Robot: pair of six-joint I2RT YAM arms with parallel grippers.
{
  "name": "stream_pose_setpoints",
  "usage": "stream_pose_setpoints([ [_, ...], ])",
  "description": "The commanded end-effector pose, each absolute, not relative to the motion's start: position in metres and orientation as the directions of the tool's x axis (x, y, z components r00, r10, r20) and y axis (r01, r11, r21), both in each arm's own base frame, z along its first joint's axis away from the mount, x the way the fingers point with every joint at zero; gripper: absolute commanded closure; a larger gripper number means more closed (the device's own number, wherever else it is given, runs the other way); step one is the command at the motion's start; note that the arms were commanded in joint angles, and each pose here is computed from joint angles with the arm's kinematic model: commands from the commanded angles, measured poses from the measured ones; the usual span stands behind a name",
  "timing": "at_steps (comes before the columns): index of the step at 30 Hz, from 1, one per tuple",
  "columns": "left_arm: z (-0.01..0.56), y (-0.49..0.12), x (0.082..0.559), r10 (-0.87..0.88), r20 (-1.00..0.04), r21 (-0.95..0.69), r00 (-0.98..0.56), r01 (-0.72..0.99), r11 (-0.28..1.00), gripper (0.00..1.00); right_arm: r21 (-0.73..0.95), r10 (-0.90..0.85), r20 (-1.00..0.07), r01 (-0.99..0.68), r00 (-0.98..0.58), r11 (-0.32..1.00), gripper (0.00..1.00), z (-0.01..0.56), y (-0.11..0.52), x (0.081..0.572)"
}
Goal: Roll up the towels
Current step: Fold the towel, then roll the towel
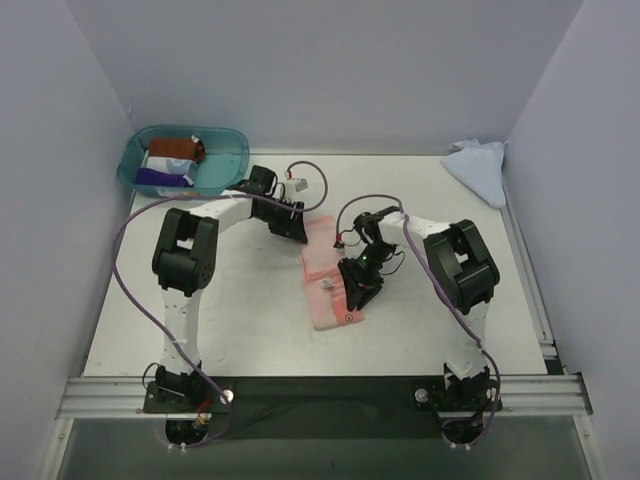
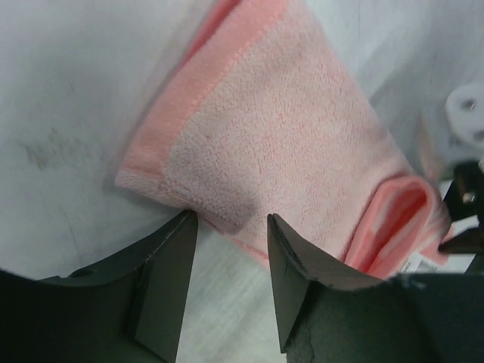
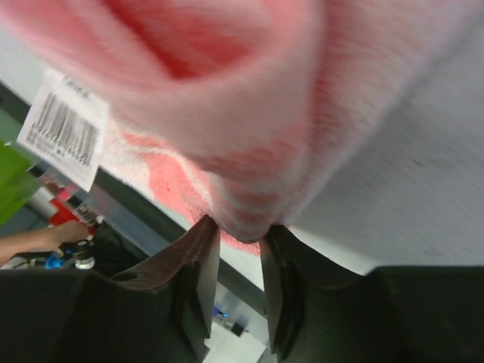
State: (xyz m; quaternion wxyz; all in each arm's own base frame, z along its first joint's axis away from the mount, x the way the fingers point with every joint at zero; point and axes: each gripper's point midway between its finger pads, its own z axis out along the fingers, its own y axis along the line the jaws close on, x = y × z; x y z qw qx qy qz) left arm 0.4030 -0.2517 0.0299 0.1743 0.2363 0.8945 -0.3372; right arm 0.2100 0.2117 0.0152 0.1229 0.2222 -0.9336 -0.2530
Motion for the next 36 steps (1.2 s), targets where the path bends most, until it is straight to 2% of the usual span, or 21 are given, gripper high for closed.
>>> stream_pose_setpoints([
  [1,0.033,-0.260,0.436,0.268,-0.530,-0.537,-0.805,0.563,0.629,0.46,0.646,-0.421,0.137,-0.241,-0.897,0.724,0.69,0.037,0.237,0.212],
  [5,0.082,-0.258,0.449,0.223,-0.629,-0.533,-0.744,0.622,0.574,0.31,0.695,-0.311,0.065,-0.180,-0.948,0.696,0.54,0.068,0.219,0.236],
  [8,0.108,-0.248,0.439,0.208,-0.684,-0.504,-0.699,0.659,0.558,0.23,0.683,-0.249,-0.030,-0.202,-0.968,0.702,0.54,0.088,0.198,0.255],
  [9,0.138,-0.243,0.436,0.207,-0.747,-0.448,-0.632,0.708,0.545,0.22,0.662,-0.223,-0.071,-0.214,-0.972,0.719,0.55,0.092,0.188,0.266],
  [10,0.131,-0.236,0.421,0.221,-0.739,-0.446,-0.636,0.708,0.548,0.21,0.648,-0.217,-0.123,-0.244,-0.968,0.722,0.56,0.102,0.186,0.271],
  [11,0.161,-0.231,0.414,0.219,-0.791,-0.386,-0.571,0.744,0.546,0.20,0.635,-0.212,-0.160,-0.266,-0.964,0.726,0.57,0.107,0.185,0.278],
  [12,0.163,-0.228,0.404,0.253,-0.815,-0.329,-0.521,0.776,0.538,0.19,0.626,-0.217,-0.196,-0.293,-0.956,0.723,0.58,0.114,0.188,0.284],
  [13,0.151,-0.222,0.386,0.279,-0.807,-0.317,-0.521,0.780,0.540,0.19,0.626,-0.215,-0.209,-0.300,-0.954,0.720,0.59,0.119,0.193,0.286],
  [14,0.171,-0.216,0.375,0.292,-0.842,-0.241,-0.454,0.801,0.548,0.18,0.626,-0.221,-0.222,-0.312,-0.950,0.715,0.59,0.122,0.198,0.289],
  [16,0.172,-0.216,0.355,0.363,-0.861,-0.128,-0.355,0.843,0.522,0.17,0.616,-0.267,-0.233,-0.355,-0.935,0.703,0.60,0.124,0.216,0.290],
  [21,0.144,-0.211,0.292,0.547,-0.810,0.067,-0.209,0.895,0.441,0.16,0.544,-0.362,-0.227,-0.426,-0.904,0.723,0.61,0.102,0.244,0.287],
  [25,0.119,-0.226,0.250,0.654,-0.755,0.202,-0.046,0.933,0.299,0.17,0.557,-0.369,-0.188,-0.408,-0.910,0.723,0.65,0.079,0.256,0.289],
  [29,0.093,-0.254,0.211,0.758,-0.626,0.395,0.184,0.913,0.105,0.18,0.601,-0.378,-0.094,-0.355,-0.921,0.716,0.71,0.050,0.260,0.273],
  [36,0.078,-0.295,0.187,0.760,-0.513,0.549,0.399,0.833,-0.067,0.18,0.589,-0.330,0.032,-0.249,-0.943,0.769,0.78,0.006,0.245,0.267],
])
